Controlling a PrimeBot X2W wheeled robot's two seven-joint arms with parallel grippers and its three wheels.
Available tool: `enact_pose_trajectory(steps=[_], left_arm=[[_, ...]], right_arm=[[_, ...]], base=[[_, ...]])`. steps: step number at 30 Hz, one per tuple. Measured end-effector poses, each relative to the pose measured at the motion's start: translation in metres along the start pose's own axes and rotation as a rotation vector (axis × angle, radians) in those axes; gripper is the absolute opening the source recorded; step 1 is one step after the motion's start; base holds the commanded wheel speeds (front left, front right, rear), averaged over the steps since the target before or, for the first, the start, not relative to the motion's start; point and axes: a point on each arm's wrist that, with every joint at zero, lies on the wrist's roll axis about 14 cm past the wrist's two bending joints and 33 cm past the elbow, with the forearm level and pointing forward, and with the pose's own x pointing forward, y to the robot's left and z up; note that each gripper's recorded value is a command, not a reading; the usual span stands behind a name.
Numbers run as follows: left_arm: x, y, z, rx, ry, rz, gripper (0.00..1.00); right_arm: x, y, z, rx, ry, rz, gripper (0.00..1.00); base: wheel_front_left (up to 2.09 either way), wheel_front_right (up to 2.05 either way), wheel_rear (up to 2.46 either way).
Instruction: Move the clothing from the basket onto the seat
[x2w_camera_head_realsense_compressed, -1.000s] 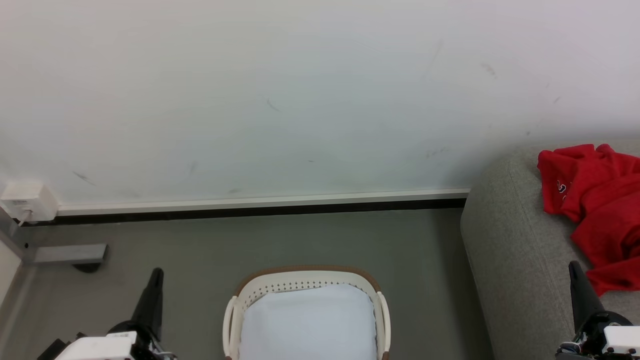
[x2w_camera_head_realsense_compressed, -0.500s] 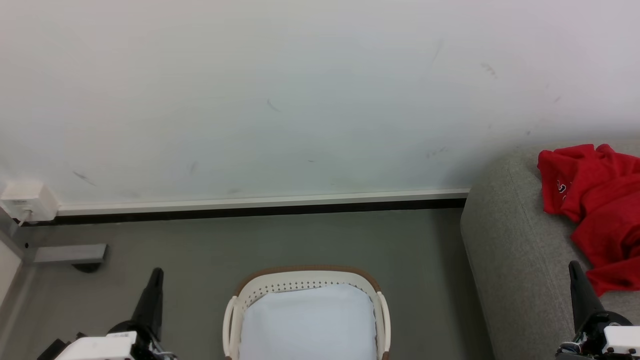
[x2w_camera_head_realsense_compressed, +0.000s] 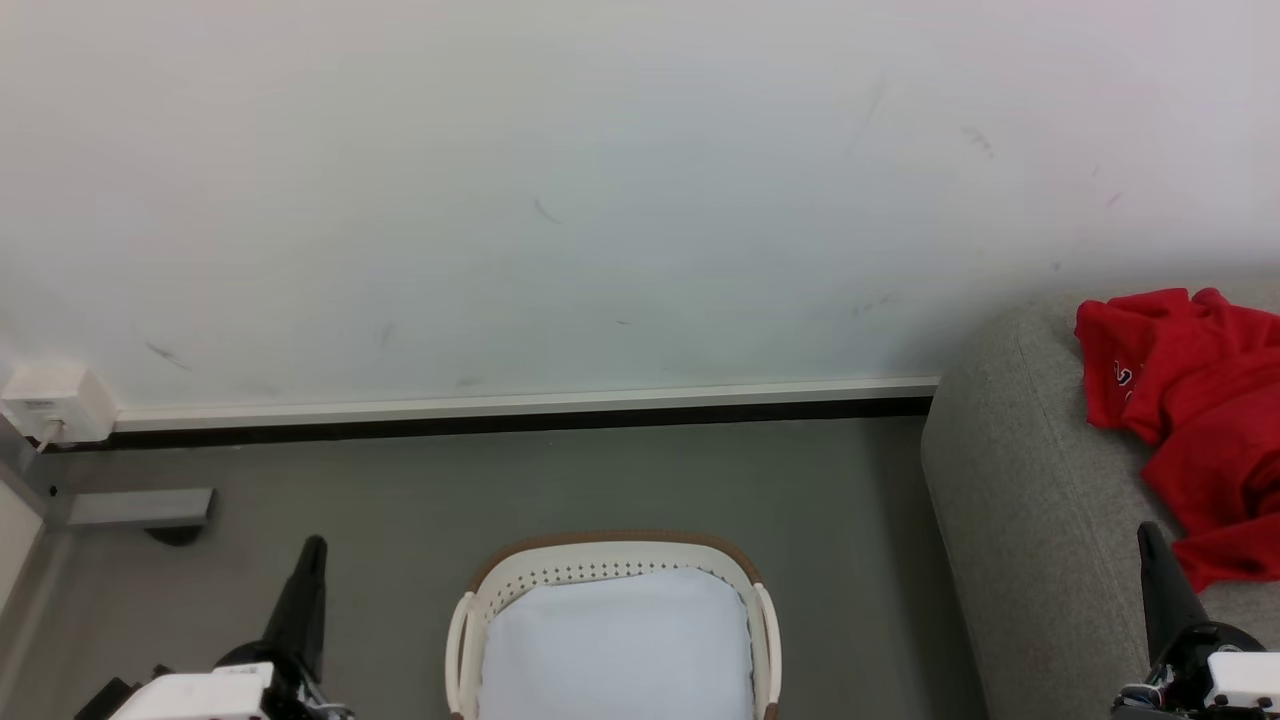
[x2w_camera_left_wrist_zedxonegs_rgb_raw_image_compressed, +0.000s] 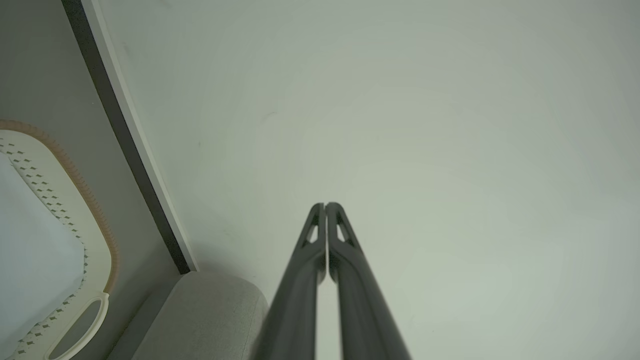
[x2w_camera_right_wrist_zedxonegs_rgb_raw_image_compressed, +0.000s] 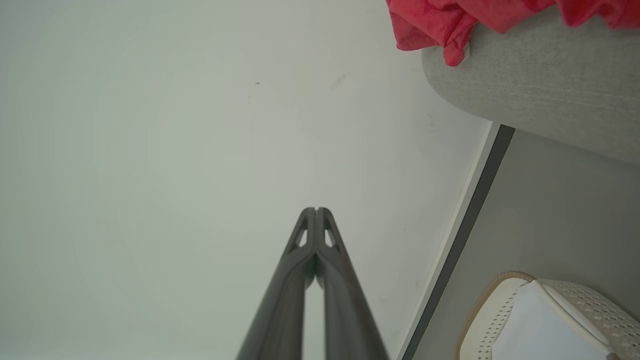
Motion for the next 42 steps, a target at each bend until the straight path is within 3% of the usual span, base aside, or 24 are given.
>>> enact_pose_trajectory(steps=[42], left_arm=[[0.0,-0.0001,0.0,0.0,0.0,0.0,0.0]], right_arm=[[-0.0001,0.0,0.0,0.001,0.0,0.0,0.0]], base=[[0.0,0.0,0.0]])
